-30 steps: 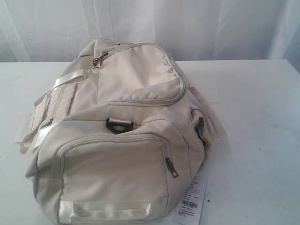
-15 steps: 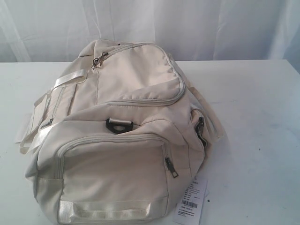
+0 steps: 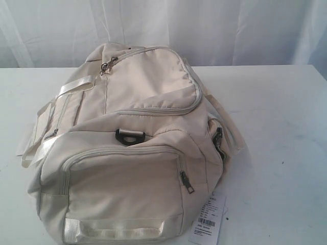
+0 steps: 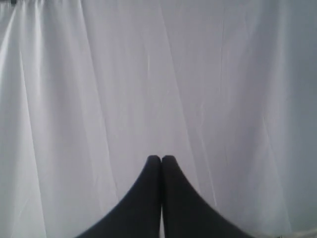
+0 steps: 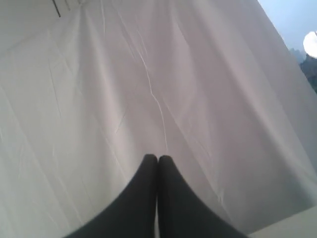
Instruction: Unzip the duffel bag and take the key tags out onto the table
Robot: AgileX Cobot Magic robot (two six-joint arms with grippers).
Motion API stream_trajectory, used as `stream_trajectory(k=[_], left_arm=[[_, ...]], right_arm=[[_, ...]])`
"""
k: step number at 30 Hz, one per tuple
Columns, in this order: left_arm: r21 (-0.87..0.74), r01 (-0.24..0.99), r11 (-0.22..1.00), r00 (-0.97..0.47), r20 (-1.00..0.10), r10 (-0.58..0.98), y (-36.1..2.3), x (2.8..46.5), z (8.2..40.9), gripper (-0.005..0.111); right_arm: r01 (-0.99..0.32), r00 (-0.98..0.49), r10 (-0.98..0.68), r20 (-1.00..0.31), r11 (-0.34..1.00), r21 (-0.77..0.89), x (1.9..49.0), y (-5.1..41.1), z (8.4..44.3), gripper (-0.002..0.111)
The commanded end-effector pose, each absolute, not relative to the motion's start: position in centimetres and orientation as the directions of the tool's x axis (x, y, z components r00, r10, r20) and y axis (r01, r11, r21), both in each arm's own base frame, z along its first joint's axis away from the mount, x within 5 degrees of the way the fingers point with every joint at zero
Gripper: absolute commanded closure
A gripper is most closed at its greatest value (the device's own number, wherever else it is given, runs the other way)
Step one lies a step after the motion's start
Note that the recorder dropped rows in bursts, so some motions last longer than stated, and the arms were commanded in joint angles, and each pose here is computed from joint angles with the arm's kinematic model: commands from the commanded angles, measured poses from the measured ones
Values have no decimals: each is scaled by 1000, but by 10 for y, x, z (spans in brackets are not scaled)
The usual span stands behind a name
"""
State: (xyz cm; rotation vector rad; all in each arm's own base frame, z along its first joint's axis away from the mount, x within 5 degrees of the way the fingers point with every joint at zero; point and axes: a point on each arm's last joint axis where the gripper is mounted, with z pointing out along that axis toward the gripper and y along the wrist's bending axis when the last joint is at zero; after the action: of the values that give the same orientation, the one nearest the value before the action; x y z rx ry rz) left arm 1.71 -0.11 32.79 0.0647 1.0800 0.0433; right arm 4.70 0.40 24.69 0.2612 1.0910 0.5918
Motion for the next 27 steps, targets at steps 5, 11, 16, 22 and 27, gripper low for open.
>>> stream_trajectory(k=[5, 11, 16, 22, 27], left_arm=[[267, -82, 960, 475, -837, 273, -4, 47, 339, 107], [227, 16, 974, 265, -940, 215, -7, 84, 322, 107], [13, 67, 998, -12, -1000, 14, -7, 105, 297, 107], [-41, 101, 994, -227, -974, -17, -13, 110, 304, 107], [42, 223, 974, -399, -908, 130, -23, 110, 326, 107]], right_arm=[[-246, 180, 590, -787, 802, 545, 62, 6, 268, 108], [-193, 52, 533, -845, 835, 515, 97, 13, 301, 108], [-314, -67, 426, -902, 849, 424, 124, 36, 317, 108], [-591, -244, 257, -935, 725, 354, 145, 86, 322, 108], [-608, -436, 110, -893, 696, 383, 180, 114, 316, 108]])
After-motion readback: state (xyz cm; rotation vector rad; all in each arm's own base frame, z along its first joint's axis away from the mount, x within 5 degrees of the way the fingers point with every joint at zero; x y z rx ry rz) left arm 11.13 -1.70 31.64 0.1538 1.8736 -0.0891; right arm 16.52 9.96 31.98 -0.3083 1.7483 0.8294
